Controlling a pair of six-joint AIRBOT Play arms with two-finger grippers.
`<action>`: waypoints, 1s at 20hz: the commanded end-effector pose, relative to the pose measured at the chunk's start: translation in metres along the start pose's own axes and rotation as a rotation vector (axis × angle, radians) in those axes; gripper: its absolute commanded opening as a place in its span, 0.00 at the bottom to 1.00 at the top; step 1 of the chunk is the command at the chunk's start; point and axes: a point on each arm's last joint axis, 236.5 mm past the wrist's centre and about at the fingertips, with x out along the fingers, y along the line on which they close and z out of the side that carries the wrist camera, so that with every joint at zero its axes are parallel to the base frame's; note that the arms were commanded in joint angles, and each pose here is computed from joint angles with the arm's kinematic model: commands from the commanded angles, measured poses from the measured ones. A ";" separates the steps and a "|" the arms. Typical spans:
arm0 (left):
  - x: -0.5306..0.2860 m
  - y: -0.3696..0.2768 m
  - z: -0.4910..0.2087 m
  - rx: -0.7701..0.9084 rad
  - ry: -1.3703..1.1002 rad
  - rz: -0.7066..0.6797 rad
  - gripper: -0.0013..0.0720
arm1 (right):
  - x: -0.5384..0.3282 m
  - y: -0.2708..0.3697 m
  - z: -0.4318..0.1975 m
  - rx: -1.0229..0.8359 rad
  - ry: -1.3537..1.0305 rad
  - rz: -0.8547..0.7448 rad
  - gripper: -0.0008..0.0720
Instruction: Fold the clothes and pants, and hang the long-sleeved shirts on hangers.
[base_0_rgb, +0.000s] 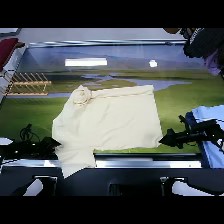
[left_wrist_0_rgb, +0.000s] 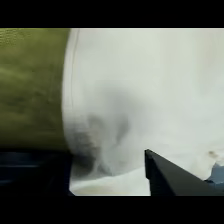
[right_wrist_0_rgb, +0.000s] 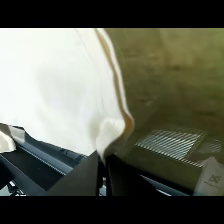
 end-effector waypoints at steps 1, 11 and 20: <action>0.003 0.004 0.002 -0.005 -0.018 0.009 0.48 | -0.008 0.007 0.004 -0.031 -0.046 -0.008 0.05; -0.060 -0.077 0.077 0.112 -0.225 -0.143 0.04 | -0.035 0.155 0.055 -0.392 -0.365 0.039 0.05; -0.346 -0.319 0.090 0.649 -0.811 -0.273 0.04 | -0.307 0.422 -0.018 -0.942 -1.033 0.125 0.05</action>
